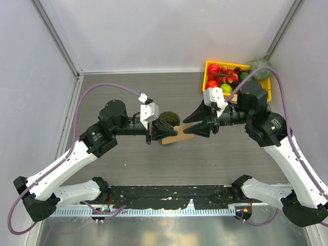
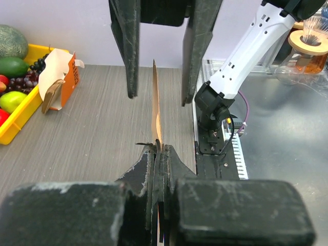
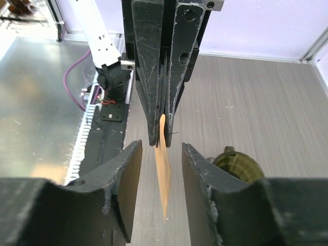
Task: Place the coffee filter in the dripper
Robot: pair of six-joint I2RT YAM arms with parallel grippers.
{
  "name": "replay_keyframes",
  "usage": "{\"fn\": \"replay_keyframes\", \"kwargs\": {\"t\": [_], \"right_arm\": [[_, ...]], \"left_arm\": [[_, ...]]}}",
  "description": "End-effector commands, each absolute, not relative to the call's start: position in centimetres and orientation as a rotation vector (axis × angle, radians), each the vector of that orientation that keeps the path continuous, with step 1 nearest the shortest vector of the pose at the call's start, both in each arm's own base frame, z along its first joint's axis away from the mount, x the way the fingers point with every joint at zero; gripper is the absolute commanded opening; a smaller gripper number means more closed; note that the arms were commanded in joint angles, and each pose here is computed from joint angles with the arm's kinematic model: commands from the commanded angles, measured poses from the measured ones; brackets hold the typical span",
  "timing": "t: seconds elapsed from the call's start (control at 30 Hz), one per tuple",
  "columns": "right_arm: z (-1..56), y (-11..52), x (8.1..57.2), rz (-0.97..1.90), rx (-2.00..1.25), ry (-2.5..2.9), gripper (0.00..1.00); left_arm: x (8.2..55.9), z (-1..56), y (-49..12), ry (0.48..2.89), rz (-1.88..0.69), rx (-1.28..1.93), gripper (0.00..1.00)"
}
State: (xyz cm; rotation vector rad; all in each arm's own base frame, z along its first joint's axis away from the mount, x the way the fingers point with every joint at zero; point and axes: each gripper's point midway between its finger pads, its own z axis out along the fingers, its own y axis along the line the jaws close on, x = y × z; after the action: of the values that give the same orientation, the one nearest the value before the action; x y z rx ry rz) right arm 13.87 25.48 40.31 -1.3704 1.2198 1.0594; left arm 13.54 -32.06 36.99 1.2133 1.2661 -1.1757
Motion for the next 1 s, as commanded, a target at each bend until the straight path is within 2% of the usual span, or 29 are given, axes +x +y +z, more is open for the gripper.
{"fn": "replay_keyframes", "kwargs": {"t": [0.0, 0.13, 0.17, 0.2, 0.3, 0.53, 0.97], "right_arm": [[41.2, 26.2, 14.2, 1.091, -1.361, 1.198, 0.38], [40.7, 26.2, 14.4, 1.079, -1.368, 1.212, 0.38], [40.5, 26.3, 14.5, 1.082, -1.370, 1.217, 0.35], [40.5, 26.3, 14.6, 1.081, -1.368, 1.220, 0.25], [40.7, 26.6, 14.7, 1.086, -1.355, 1.220, 0.06], [38.2, 26.6, 14.5, 1.079, -1.407, 1.262, 0.05], [38.6, 26.1, 12.7, 1.093, -1.441, 1.225, 0.05]], "left_arm": [[13.4, 38.2, -32.0, 1.213, -1.165, 1.207, 0.00], [13.3, 38.5, -32.0, 1.196, -1.162, 1.209, 0.00], [13.4, 38.4, -32.0, 1.201, -1.160, 1.210, 0.00], [13.4, 38.4, -31.9, 1.201, -1.159, 1.209, 0.00], [13.6, 38.1, -32.2, 1.216, -1.154, 1.207, 0.00], [14.0, 38.8, -32.9, 1.232, -1.146, 1.188, 0.00], [17.4, 38.2, -32.5, 1.350, -1.068, 1.054, 0.00]]}}
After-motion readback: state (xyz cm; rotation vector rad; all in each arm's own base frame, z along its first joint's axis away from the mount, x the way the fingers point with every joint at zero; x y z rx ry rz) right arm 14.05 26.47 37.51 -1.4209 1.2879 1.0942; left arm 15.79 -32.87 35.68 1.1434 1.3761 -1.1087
